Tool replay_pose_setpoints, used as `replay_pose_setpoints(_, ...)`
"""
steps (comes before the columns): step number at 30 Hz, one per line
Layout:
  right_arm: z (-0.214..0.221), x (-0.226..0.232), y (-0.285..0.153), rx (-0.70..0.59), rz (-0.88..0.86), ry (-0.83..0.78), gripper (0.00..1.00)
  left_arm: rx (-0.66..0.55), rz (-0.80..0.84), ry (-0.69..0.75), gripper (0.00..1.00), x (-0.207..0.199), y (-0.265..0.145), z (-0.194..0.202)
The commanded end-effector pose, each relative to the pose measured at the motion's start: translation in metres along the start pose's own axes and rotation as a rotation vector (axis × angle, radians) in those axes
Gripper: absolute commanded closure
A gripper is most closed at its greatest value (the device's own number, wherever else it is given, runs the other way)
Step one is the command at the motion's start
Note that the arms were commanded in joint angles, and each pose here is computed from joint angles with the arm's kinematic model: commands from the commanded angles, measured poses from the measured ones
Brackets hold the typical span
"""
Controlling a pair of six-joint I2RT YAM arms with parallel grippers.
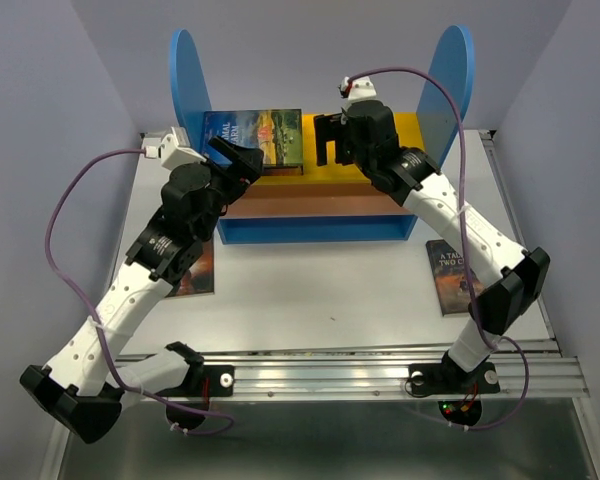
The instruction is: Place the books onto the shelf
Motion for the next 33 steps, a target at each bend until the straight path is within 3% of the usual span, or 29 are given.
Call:
replay_pose_setpoints(1,-0.036,-0.025,-0.033,-0.13,0.104,0.057,0.0,-0.042,0.084,0.002,0.01,-0.025,0.0,-0.021)
replay_pose_setpoints(10,-0.037,-0.029,-0.047,-0.14,0.089,0.051,0.0,-0.036,0.094,0.005,0.01,-0.031,0.011,-0.024)
replay_pose_setpoints(33,-0.042,-0.008,-0.034,-0.15,-0.022,-0.014,0.0,-0.014,0.111,-0.003,0.01,-0.031,0.025,-0.028)
Point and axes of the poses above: each gripper's point midway between its finger pads, its own y axis out along the fingers, its own x axis along the line the jaws close on, z = x × y, the point moved 2 cm from there along -y, back along the fingers
